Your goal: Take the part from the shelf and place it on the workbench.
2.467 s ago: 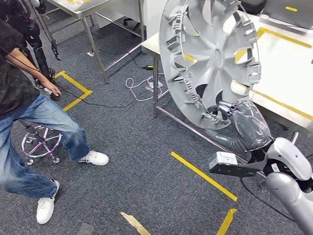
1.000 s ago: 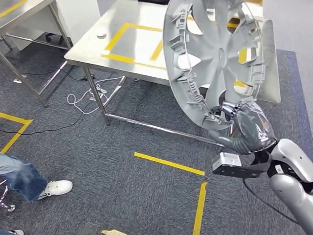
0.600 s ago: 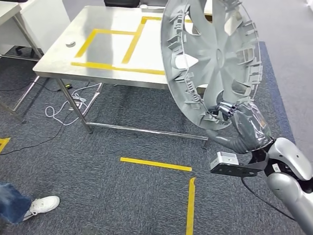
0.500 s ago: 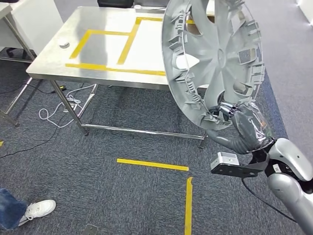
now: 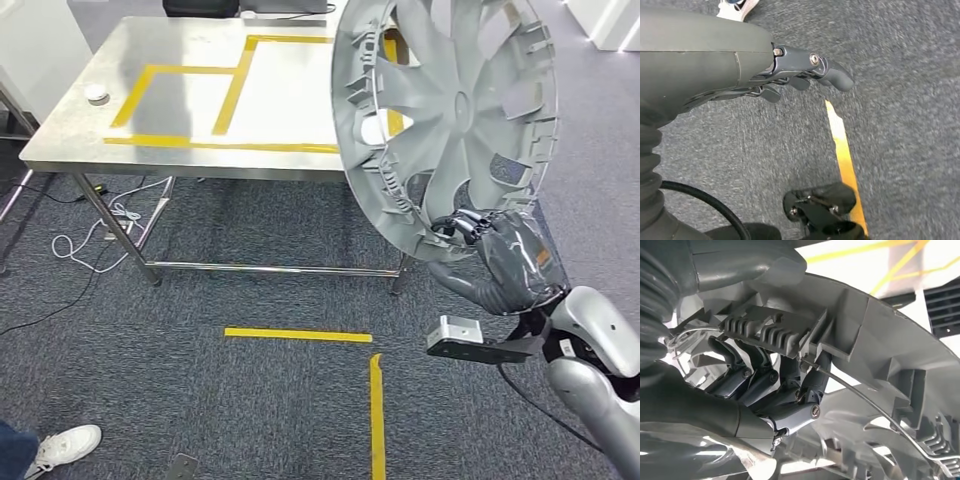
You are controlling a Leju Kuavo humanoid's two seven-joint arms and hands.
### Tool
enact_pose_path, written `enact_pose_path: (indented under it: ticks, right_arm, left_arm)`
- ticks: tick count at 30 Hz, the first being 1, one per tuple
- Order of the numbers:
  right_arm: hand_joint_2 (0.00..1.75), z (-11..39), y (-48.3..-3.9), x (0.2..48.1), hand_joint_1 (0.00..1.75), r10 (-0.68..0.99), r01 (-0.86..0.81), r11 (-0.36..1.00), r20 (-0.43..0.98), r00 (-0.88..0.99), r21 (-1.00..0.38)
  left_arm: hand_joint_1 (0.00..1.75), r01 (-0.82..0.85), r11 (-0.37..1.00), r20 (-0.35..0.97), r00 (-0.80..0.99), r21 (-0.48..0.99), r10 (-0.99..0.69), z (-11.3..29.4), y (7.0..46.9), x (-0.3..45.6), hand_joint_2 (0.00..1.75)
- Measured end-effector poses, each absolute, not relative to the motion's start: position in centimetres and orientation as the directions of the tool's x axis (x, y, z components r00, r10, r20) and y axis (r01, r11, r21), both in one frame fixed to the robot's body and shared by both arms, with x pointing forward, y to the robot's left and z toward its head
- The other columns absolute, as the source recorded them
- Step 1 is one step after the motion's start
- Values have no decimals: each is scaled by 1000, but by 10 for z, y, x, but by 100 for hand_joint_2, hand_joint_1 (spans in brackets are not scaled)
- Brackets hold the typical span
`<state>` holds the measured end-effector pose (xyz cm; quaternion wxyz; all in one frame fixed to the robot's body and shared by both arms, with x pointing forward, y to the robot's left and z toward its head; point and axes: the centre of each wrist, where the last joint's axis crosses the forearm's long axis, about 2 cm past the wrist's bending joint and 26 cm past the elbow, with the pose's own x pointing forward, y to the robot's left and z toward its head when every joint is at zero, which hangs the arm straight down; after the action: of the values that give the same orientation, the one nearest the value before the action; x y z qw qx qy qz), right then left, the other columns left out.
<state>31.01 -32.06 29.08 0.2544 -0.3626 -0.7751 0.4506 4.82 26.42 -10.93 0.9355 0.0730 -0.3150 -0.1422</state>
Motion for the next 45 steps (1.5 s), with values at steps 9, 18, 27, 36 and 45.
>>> enact_pose_path:
  ticks: [9, 18, 27, 36, 45]
  right_arm:
    - [175, 280, -323, 305, 175, 789, 333, 329, 64, -610, -884]
    - [175, 279, -325, 304, 175, 792, 336, 329, 64, -607, -883]
    - [175, 277, -326, 304, 175, 788, 332, 327, 61, -613, -885]
    - [175, 278, -327, 304, 175, 790, 335, 325, 59, -611, -884]
    - [175, 276, -327, 303, 175, 790, 330, 324, 61, -611, -886]
  left_arm:
    - [0, 234, 952, 580, 754, 199, -307, -110, 269, 43, 175]
    - [0, 236, 950, 578, 754, 204, -312, -111, 273, 41, 175]
    - [0, 249, 948, 588, 743, 201, -320, -111, 272, 42, 175]
    - [0, 257, 944, 589, 737, 208, -331, -111, 273, 42, 175]
    - [0, 258, 943, 584, 741, 208, -332, -111, 274, 40, 175]
